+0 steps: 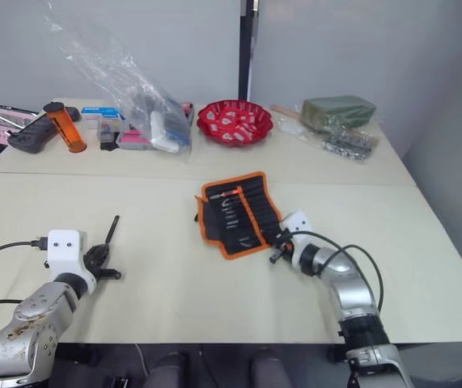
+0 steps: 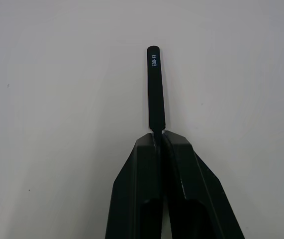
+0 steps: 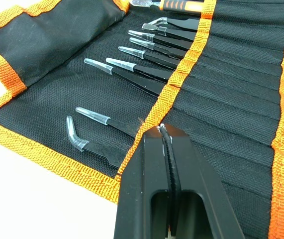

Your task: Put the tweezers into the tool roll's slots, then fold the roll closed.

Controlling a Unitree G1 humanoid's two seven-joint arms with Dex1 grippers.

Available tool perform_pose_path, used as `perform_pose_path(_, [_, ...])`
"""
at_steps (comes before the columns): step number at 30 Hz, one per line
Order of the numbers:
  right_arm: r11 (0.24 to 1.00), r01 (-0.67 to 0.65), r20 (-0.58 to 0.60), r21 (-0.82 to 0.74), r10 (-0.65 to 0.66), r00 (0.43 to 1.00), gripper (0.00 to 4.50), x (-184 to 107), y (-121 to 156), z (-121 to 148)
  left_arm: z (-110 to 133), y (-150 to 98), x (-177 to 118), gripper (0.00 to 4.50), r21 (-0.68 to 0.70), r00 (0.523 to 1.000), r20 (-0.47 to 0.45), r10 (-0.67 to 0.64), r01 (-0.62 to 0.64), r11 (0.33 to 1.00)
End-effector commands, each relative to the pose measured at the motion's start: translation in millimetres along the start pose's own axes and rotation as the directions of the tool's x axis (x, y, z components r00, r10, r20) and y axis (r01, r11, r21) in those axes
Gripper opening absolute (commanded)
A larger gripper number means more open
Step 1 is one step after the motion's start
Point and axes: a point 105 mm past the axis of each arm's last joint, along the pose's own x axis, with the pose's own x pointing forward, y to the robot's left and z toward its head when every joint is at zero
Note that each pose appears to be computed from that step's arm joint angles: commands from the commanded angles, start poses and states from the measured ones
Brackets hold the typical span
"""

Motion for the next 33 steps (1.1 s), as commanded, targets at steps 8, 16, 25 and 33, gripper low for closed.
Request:
perform_pose_path(8, [0.998, -0.031, -0.096, 0.053, 0.036, 0.995, 0.00, 0.2, 12.5, -25.4, 94.2, -25.4, 4.4, 0.04, 0.095, 0.926, 0.306, -0.223, 0.203, 0.975])
perform_pose_path(16, [0.998, 0.013, -0.101, 0.068, -0.006, 0.995, 0.00, -13.6, 14.3, -29.8, 121.4, -112.7, -3.5, 0.04, 0.362, 0.706, 0.153, -0.692, 0.612, 0.704])
perform_pose_path(25, [0.994, 0.052, -0.072, 0.091, -0.045, 0.996, 0.00, -20.8, 22.0, -24.4, 98.3, -169.1, -0.1, 0.04, 0.471, 0.480, -0.246, -0.842, 0.819, 0.329])
perform_pose_path(33, [0.993, 0.074, -0.091, 0.092, -0.065, 0.994, 0.00, -21.6, 22.7, -29.9, 86.9, -184.2, 14.4, 0.04, 0.456, 0.404, -0.476, -0.781, 0.873, 0.174])
